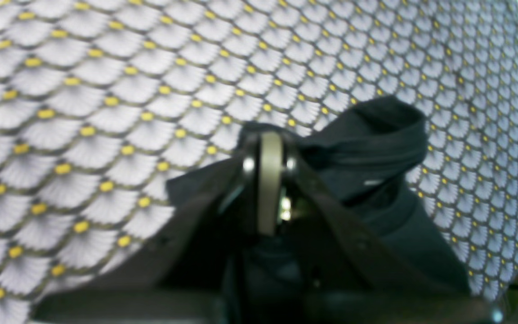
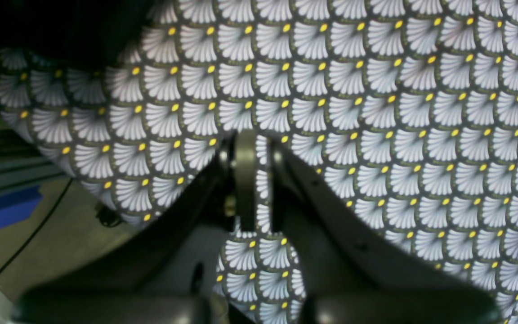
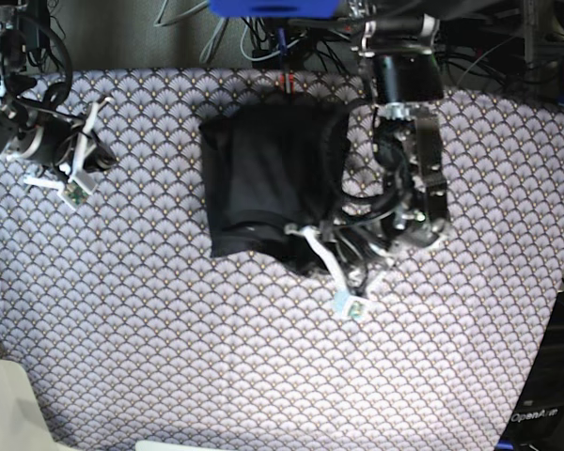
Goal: Fold the T-shirt properly
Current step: 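Press the folded shirt's side edge flat with the left gripper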
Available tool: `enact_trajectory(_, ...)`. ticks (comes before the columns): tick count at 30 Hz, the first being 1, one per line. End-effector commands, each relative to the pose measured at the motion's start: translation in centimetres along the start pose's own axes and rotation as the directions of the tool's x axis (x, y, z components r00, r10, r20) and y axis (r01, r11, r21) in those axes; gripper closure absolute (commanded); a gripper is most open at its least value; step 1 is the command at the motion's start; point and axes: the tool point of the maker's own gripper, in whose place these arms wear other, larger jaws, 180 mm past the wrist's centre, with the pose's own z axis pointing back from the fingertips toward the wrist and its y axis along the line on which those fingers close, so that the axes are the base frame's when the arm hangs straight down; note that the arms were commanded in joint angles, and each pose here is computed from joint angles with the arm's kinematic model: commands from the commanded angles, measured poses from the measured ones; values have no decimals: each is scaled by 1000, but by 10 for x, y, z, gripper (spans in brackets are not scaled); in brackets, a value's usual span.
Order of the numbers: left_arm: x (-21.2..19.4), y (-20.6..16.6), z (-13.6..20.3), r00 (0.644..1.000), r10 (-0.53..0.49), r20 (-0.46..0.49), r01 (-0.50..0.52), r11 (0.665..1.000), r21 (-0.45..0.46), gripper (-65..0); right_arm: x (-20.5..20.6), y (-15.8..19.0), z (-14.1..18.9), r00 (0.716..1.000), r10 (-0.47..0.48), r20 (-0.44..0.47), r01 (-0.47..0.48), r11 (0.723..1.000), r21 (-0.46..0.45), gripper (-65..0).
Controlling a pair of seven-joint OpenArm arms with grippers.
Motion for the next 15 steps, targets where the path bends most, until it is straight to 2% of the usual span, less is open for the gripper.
enact_trajectory(1,27,-6,1,997,-23,68,24,1000,-19,0,5,-2,6,1000,19,21,-18,1000,-5,-37)
enact_trajectory(9,37,-27,0,993,27,112,-13,993,-120,0,2,1,6,1000,15,14,-15,1000,1,-37)
enact_trajectory(14,44,-29,3,990,34,136,-15,991,-134,-2,2,1,6,1000,15,13,-15,1000,1,-37)
enact_trajectory(15,43,-29,3,990,32,135,-14,991,-132,-29,2,1,6,1000,15,13,-15,1000,1,-37)
